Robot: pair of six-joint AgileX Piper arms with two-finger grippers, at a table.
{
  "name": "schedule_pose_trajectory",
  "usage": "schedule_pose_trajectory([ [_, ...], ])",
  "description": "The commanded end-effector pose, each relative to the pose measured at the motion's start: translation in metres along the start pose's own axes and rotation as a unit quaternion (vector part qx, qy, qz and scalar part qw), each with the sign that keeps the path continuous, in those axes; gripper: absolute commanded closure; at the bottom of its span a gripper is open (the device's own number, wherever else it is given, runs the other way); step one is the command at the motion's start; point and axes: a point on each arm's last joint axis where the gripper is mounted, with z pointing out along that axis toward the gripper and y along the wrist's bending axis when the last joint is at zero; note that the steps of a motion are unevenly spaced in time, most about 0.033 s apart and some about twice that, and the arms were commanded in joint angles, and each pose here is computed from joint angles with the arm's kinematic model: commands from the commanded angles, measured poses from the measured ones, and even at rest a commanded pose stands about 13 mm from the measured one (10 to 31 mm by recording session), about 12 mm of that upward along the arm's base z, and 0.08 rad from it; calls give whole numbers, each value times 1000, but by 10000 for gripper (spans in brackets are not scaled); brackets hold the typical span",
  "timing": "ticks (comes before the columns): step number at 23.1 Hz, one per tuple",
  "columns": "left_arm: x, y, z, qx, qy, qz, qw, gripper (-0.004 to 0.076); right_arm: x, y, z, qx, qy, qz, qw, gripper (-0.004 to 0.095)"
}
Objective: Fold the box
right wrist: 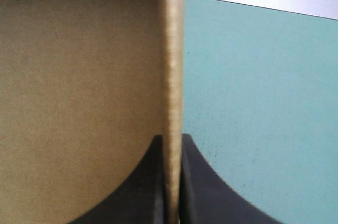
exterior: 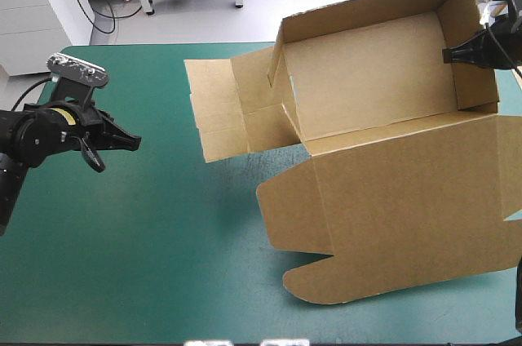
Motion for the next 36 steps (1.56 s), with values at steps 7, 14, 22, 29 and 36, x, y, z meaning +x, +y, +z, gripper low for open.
schedule_pose_trajectory([
  [7, 20, 86, 26, 204, -56, -115, 970, 704, -18, 21, -34, -68, -104, 23, 992, 930],
  [14, 44, 121, 69, 257, -114, -172, 944, 708, -21, 28, -36, -106, -120, 35, 987, 930],
  [22, 75, 120, 133, 330, -174, -250, 894, 708, -25, 40, -35, -136, -127, 32, 982, 930],
  [29, 72, 99, 168, 388, -159, -258, 871, 491, -28, 65, -31, -163, -120, -1, 979, 930],
  [36, 51, 59, 179, 438, -162, -214, 858, 118, -29, 70, -31, -176, -120, 1, 977, 929],
])
